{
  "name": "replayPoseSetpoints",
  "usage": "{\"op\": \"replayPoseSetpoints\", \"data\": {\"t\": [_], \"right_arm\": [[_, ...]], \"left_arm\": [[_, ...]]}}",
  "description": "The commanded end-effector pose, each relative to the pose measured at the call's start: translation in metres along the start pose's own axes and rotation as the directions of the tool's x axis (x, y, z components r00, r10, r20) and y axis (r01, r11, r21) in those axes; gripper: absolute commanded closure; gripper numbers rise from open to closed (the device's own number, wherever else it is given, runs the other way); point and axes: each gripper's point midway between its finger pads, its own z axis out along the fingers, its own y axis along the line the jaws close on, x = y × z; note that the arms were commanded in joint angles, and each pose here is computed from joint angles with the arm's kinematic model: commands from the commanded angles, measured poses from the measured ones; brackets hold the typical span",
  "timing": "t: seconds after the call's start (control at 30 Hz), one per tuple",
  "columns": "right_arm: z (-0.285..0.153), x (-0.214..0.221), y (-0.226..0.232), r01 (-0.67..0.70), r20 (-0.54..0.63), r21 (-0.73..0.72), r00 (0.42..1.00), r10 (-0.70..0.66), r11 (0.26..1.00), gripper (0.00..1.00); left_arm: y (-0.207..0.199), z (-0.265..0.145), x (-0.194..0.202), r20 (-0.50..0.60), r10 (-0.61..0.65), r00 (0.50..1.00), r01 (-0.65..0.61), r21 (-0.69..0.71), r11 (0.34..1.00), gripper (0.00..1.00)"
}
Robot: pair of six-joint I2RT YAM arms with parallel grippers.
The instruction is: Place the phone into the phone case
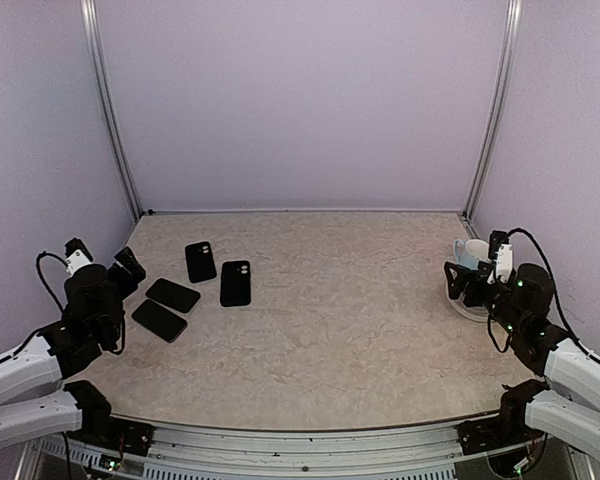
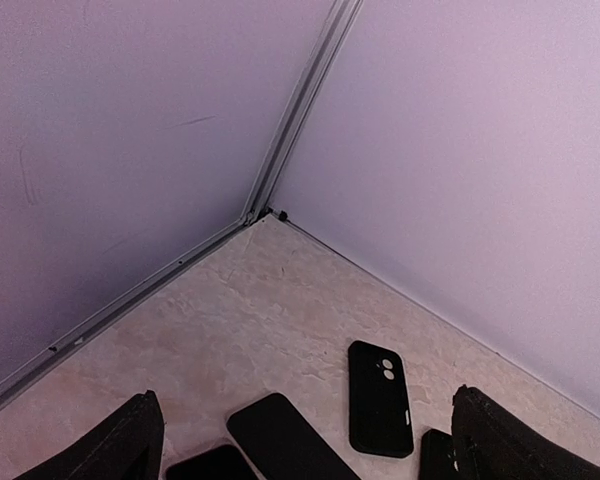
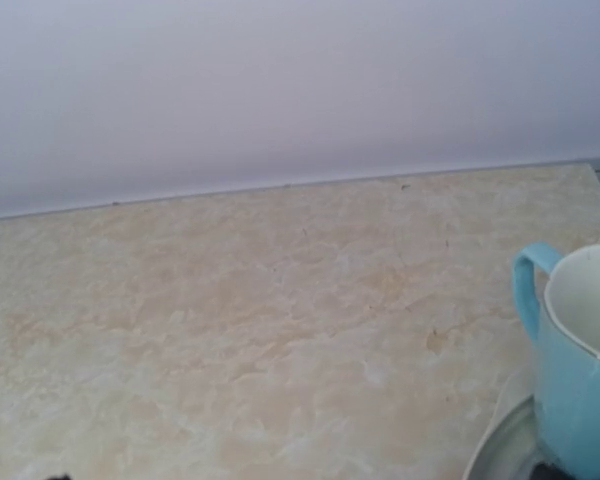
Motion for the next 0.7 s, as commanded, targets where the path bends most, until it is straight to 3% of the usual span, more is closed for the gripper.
{"op": "replayPoseSetpoints", "data": {"t": [0.0,0.1,0.27,0.5,0.67], "right_arm": [[-0.002,-0.013,0.002,-0.011,0.062,-0.007,0.998,0.011,1.0,0.01],[-0.007,-0.025,0.002,-0.07,0.102,-0.007,0.992,0.07,0.998,0.01],[-0.018,-0.045,0.025,-0.048,0.197,-0.15,0.977,0.077,0.988,0.01],[-0.006,-0.052,0.071,0.053,0.102,-0.362,0.995,-0.017,0.931,0.01],[0.005,-0.064,0.08,0.062,0.076,-0.395,0.996,-0.034,0.917,0.02]], "left_arm": [[-0.002,0.0,-0.002,-0.001,0.031,1.0,-0.031,-0.004,0.999,0.01],[-0.005,0.0,-0.002,-0.014,0.035,0.999,-0.035,0.007,0.999,0.01],[-0.027,0.002,0.006,-0.07,0.014,0.997,-0.007,0.097,0.995,0.01],[-0.075,0.022,0.025,-0.198,0.131,0.971,-0.101,0.155,0.983,0.01],[-0.109,0.026,0.078,-0.384,0.222,0.896,-0.115,0.282,0.953,0.01]]}}
